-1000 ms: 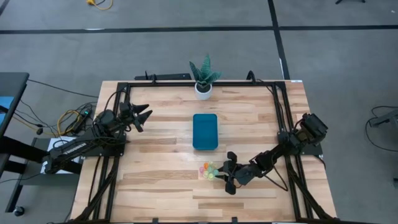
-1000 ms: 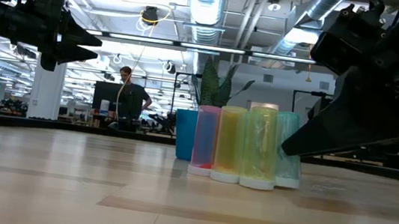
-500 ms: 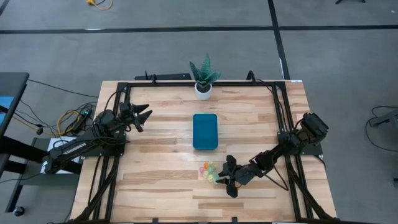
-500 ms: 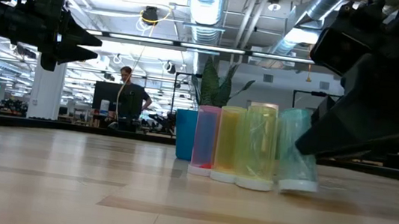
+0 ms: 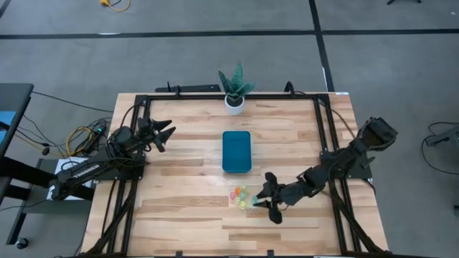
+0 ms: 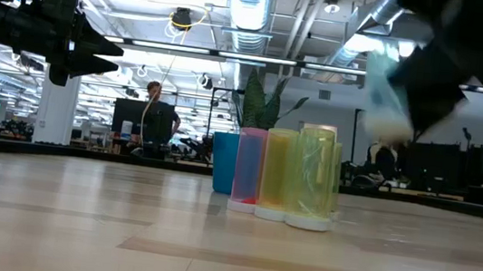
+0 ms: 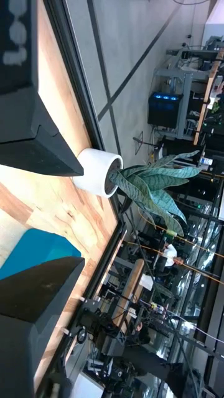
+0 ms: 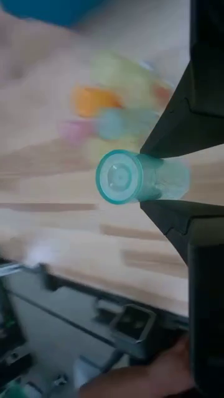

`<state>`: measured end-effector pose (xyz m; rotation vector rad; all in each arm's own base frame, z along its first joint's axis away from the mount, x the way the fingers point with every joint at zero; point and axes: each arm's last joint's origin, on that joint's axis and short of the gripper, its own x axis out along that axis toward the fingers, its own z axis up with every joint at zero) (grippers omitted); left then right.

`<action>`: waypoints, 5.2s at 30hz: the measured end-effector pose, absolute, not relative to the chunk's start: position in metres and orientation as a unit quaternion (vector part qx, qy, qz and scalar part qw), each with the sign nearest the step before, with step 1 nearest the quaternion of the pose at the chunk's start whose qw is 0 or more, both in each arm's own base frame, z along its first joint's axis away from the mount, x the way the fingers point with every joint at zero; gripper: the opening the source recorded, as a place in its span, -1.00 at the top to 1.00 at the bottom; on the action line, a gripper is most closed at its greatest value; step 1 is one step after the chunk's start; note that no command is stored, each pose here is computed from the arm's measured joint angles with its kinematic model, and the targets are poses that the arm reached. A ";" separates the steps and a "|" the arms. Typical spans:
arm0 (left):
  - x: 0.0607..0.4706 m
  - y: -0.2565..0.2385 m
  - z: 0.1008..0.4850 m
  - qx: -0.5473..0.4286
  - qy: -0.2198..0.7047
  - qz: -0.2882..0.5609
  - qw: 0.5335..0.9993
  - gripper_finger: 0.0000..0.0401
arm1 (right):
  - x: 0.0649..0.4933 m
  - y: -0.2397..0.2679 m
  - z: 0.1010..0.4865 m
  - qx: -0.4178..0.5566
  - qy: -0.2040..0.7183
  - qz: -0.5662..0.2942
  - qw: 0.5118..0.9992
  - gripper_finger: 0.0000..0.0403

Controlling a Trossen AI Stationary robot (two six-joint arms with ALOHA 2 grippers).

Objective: Pick and place pill bottles into a basket
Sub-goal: Put the blue pill bottle into the blue container

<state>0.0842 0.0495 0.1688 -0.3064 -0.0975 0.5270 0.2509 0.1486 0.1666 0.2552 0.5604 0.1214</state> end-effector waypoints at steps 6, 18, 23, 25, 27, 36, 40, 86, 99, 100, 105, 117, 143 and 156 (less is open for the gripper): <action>0.084 0.049 0.169 -0.151 -0.048 0.259 0.953 -0.06 | 0.262 0.116 0.192 0.059 0.203 -0.008 0.977 0.49; 0.084 0.049 0.169 -0.151 -0.048 0.259 0.953 -0.06 | 0.304 0.036 0.171 0.051 0.180 -0.082 0.979 0.49; 0.084 0.049 0.169 -0.151 -0.048 0.259 0.953 -0.06 | 0.316 0.025 0.152 0.069 0.182 -0.097 0.976 0.49; 0.084 0.049 0.169 -0.151 -0.048 0.259 0.953 -0.06 | 0.322 0.025 0.148 0.068 0.187 -0.098 0.975 0.49; 0.084 0.049 0.169 -0.151 -0.048 0.260 0.953 -0.06 | 0.328 0.027 0.146 0.067 0.189 -0.097 0.975 0.49; 0.084 0.049 0.169 -0.151 -0.048 0.259 0.953 -0.06 | 0.348 0.031 0.136 0.059 0.240 -0.086 0.965 0.49; 0.084 0.049 0.169 -0.151 -0.048 0.259 0.953 -0.06 | 0.350 0.031 0.138 0.058 0.244 -0.087 0.964 0.49; 0.084 0.049 0.169 -0.151 -0.048 0.259 0.953 -0.06 | 0.350 0.007 0.133 0.102 0.297 -0.008 0.949 0.49; 0.084 0.049 0.169 -0.151 -0.048 0.259 0.953 -0.06 | 0.361 0.010 0.146 0.083 0.325 -0.002 0.942 0.49; 0.084 0.049 0.169 -0.151 -0.048 0.259 0.953 -0.06 | 0.361 0.010 0.146 0.083 0.326 -0.002 0.942 0.49; 0.084 0.049 0.169 -0.151 -0.048 0.259 0.953 -0.06 | 0.361 0.010 0.145 0.083 0.327 -0.002 0.941 0.49; 0.084 0.049 0.169 -0.151 -0.048 0.260 0.953 -0.06 | 0.361 0.011 0.145 0.087 0.328 0.008 0.941 0.49; 0.084 0.049 0.169 -0.151 -0.048 0.259 0.953 -0.06 | 0.360 0.011 0.144 0.087 0.337 0.009 0.937 0.48; 0.084 0.049 0.169 -0.151 -0.048 0.259 0.953 -0.06 | 0.359 0.011 0.144 0.087 0.338 0.009 0.937 0.17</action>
